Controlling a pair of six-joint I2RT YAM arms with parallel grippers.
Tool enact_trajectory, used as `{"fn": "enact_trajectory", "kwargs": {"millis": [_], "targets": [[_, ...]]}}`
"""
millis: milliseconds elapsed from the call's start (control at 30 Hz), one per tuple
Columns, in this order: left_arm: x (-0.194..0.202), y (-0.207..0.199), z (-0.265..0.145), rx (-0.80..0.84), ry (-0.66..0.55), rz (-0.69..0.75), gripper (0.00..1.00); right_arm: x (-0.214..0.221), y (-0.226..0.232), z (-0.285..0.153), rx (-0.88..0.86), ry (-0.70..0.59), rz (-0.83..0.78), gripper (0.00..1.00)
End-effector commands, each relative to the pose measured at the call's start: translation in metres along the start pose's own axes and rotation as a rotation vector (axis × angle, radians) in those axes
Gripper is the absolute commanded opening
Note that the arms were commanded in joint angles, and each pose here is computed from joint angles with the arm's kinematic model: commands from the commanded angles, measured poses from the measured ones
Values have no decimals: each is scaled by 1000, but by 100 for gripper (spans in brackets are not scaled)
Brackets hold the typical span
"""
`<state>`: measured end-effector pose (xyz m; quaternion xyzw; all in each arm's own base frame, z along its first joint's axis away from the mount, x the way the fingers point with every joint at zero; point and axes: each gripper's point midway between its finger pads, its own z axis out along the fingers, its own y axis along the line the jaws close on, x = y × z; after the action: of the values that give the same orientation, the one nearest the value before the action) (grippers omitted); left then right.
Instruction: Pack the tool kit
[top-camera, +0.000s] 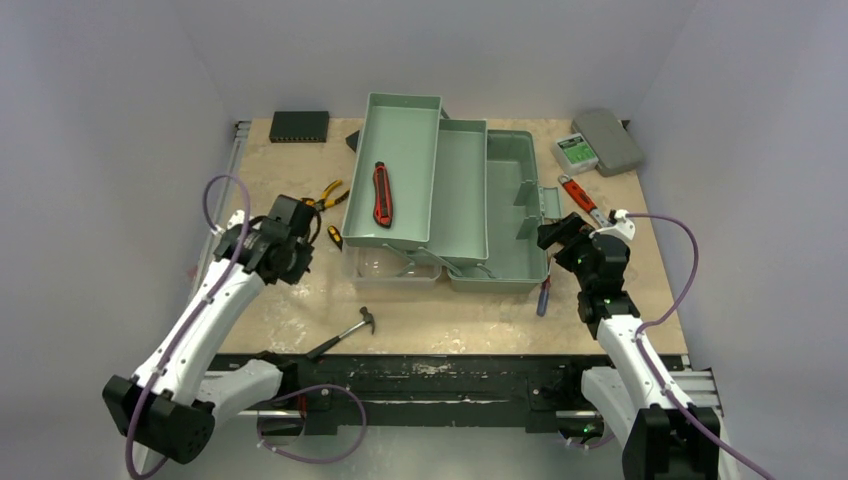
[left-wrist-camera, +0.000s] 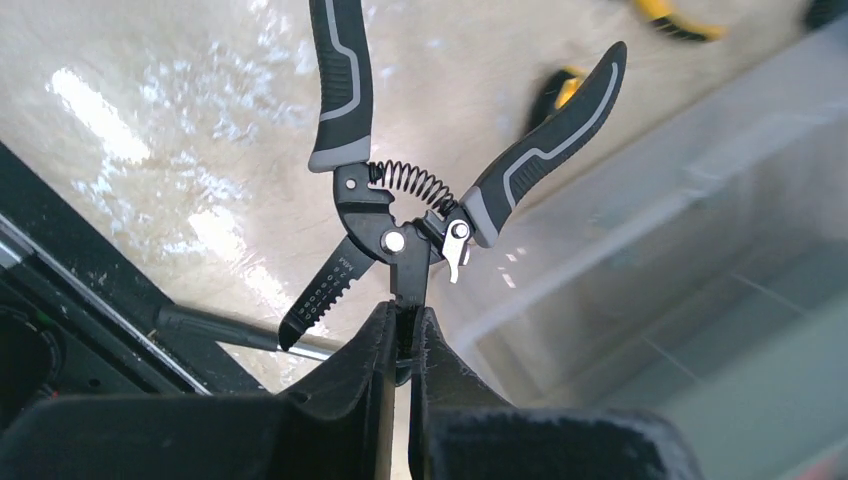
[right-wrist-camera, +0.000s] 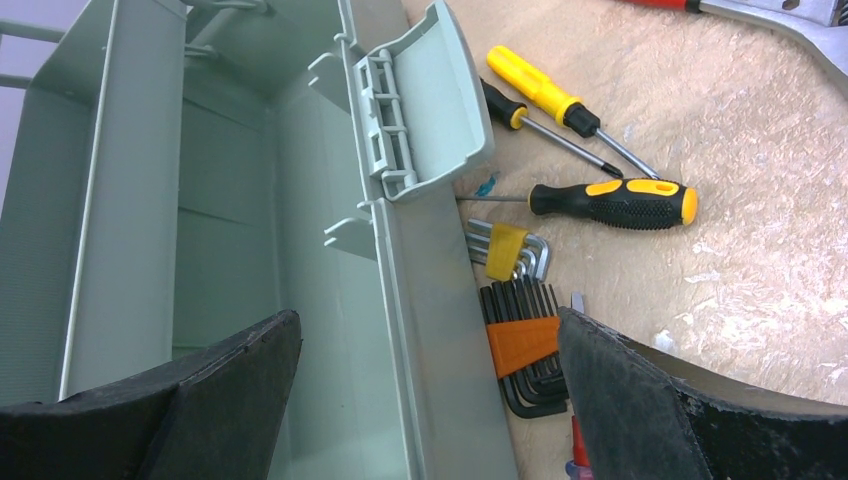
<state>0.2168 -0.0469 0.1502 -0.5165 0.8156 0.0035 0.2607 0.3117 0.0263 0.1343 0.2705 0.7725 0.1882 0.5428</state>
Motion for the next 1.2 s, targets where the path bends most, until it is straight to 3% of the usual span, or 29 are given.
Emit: {"fn": "enact_trajectory", "kwargs": {"millis": [0, 133, 200, 233, 267, 400, 633, 867, 967, 1067, 1133, 1167], "targets": [[-54, -4, -57, 107, -160, 41, 0, -16, 11, 1, -36, -50, -1, 99], [-71, -36, -100, 321, -184, 97, 0, -20, 7, 2, -20, -62, 3, 99], [-72, -64, -123, 494, -179, 138, 0, -20, 7, 2, -19, -64, 2, 99], [-80, -60, -162, 668, -203, 109, 0, -20, 6, 2, -18, -63, 1, 99], [-68, -88, -148, 668, -160, 173, 0, -21, 7, 2, -19, -63, 2, 99], [-45, -137, -174, 891, -75, 299, 0, -21, 6, 2, -16, -63, 0, 99], [-2, -191, -197, 1045, 49, 489, 0, -23, 6, 1, -10, -72, -2, 99], [28, -216, -180, 1016, 112, 564, 0, -24, 5, 1, -4, -77, -3, 99], [51, -223, -179, 1089, 190, 647, 0, -24, 4, 1, -1, -77, -3, 99], [67, -224, -184, 1132, 269, 731, 16, -24, 4, 1, 0, -78, -5, 99], [63, -219, -182, 1088, 259, 756, 37, -24, 4, 1, 1, -78, -5, 99], [60, -217, -182, 1085, 242, 758, 52, -24, 4, 1, 0, -78, -4, 99]]}}
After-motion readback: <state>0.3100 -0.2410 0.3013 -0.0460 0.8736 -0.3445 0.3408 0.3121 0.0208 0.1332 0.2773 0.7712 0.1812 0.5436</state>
